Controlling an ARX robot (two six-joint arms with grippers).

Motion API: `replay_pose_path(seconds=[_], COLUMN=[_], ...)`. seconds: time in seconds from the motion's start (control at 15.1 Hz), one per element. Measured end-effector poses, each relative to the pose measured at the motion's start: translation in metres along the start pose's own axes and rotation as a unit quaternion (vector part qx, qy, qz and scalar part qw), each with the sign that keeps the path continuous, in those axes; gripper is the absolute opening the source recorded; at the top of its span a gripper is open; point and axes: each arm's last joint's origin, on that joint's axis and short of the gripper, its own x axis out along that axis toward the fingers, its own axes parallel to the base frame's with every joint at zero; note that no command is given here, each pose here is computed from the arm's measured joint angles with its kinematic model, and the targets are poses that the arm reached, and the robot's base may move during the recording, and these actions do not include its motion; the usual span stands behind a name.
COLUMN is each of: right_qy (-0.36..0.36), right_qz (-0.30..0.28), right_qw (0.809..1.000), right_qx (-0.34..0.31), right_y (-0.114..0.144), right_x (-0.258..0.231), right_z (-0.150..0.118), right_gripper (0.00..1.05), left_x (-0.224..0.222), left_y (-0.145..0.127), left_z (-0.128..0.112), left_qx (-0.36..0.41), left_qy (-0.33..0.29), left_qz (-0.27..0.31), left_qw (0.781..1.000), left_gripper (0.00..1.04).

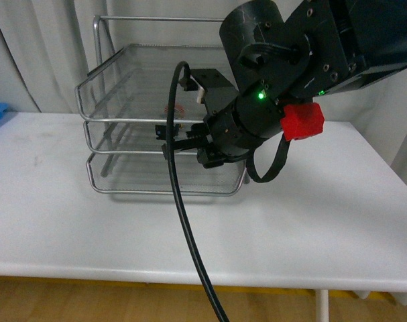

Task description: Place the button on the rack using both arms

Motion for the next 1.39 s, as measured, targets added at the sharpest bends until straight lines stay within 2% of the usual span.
replay_pose_path(seconds=[0.33,0.53,0.59,0.66,0.73,0.79,0.86,0.93,0.99,1.19,1.39], right_qy=[0.014,0.014,-0.022,-0.139,-0.220,-0.276,-0.331,-0.386,-0.402,-0.373,-0.384], right_qz=[0.047,0.048,0.035,-0.051,-0.150,-0.222,-0.264,-0.284,-0.289,-0.275,-0.279], right_qw=[0.999,0.998,0.999,0.989,0.964,0.935,0.905,0.876,0.867,0.884,0.878], right_qx=[0.021,0.027,0.017,-0.004,0.002,0.022,0.044,0.059,0.062,0.055,0.057], right_y=[0.027,0.030,0.031,0.030,0.025,0.015,-0.001,-0.016,-0.022,-0.025,-0.025], right_x=[-0.036,-0.051,-0.055,-0.057,-0.071,-0.093,-0.121,-0.157,-0.184,-0.208,-0.233], right_z=[-0.006,-0.011,-0.009,-0.013,-0.032,-0.055,-0.069,-0.079,-0.095,-0.147,-0.174], right_gripper=[0.02,0.02,0.02,0.02,0.02,0.02,0.02,0.02,0.02,0.02,0.02], left_x=[0.000,0.000,0.000,0.000,0.000,0.000,0.000,0.000,0.000,0.000,0.000], left_y=[0.000,0.000,0.000,0.000,0.000,0.000,0.000,0.000,0.000,0.000,0.000], left_z=[0.000,0.000,0.000,0.000,0.000,0.000,0.000,0.000,0.000,0.000,0.000], left_qx=[0.000,0.000,0.000,0.000,0.000,0.000,0.000,0.000,0.000,0.000,0.000], left_qy=[0.000,0.000,0.000,0.000,0.000,0.000,0.000,0.000,0.000,0.000,0.000], left_qz=[0.000,0.000,0.000,-0.001,0.001,0.000,0.000,0.000,0.000,0.000,0.000], left_qw=[1.000,1.000,1.000,1.000,1.000,1.000,1.000,1.000,1.000,1.000,1.000], left_gripper=[0.98,0.98,0.98,0.98,0.98,0.98,0.98,0.98,0.98,0.98,0.98])
